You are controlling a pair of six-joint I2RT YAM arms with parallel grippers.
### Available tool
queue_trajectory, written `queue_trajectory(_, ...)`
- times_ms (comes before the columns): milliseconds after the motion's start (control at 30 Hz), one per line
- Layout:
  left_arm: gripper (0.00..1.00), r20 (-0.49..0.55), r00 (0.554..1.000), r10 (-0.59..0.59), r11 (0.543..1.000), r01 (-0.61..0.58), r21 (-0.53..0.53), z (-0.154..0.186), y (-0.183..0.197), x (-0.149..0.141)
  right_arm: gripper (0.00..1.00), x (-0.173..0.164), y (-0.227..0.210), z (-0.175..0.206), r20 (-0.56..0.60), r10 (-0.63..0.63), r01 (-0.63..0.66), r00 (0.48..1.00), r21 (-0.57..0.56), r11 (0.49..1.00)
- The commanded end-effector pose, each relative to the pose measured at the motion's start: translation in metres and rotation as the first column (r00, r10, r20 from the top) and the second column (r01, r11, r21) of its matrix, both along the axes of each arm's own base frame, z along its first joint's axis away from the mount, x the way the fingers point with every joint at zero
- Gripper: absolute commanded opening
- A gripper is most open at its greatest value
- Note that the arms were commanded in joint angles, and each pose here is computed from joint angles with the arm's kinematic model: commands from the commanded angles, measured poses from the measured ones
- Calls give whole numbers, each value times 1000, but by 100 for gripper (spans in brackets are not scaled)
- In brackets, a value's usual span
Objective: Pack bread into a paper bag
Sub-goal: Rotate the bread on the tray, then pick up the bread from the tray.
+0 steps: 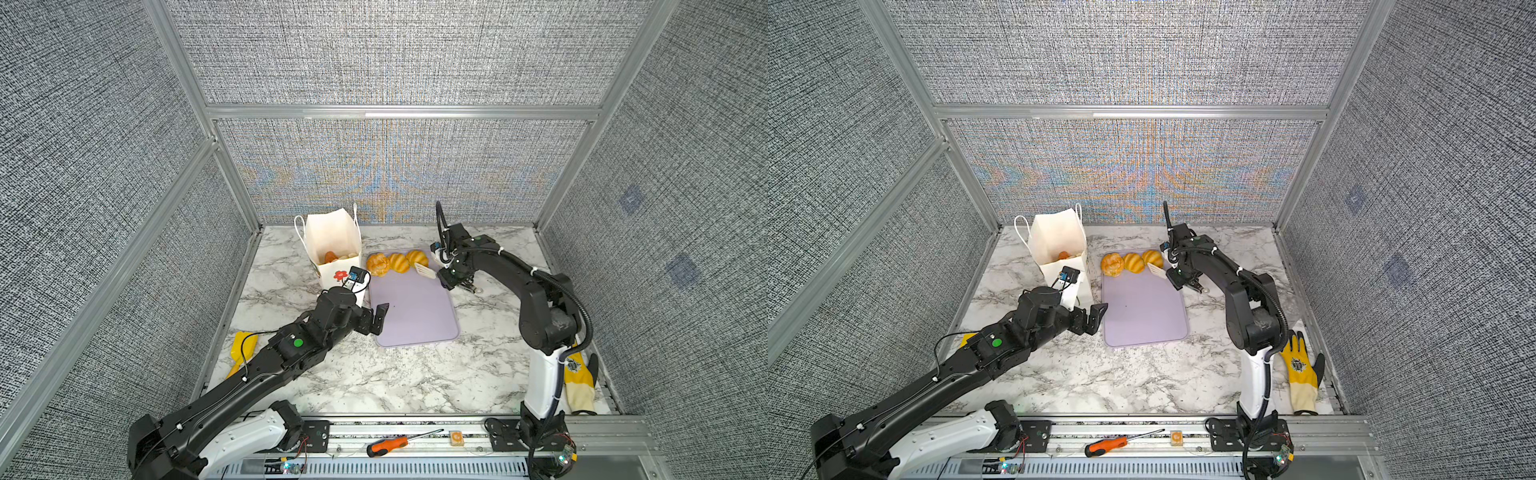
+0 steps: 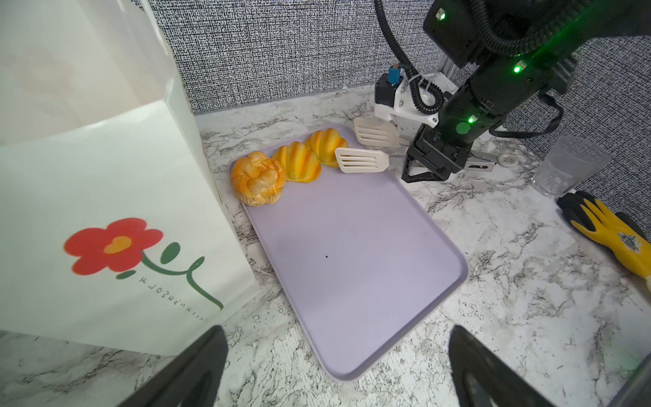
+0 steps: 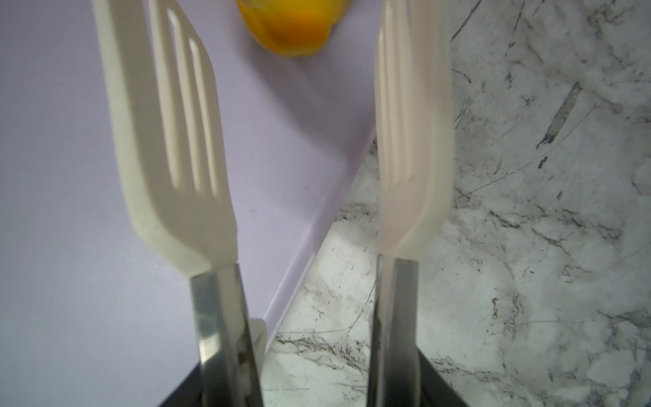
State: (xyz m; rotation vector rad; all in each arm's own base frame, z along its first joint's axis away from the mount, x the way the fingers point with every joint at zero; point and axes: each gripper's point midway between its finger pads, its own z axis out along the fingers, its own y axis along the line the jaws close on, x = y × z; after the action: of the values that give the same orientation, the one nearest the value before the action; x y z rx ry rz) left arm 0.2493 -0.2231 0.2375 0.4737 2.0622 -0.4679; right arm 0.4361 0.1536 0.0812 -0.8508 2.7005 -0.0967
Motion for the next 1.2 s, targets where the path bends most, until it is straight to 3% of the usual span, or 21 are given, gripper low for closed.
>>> queue_trajectory(0,99,9,1000,10,1000,-10,-12,4,0,2,58,6,5,1,21,-33,33,999,11,999)
queue_trajectory(1167,99,7,1000,22,1000,-22,0,5,1,3,57,35,19,-32,-48,10,-10,999,11,1000)
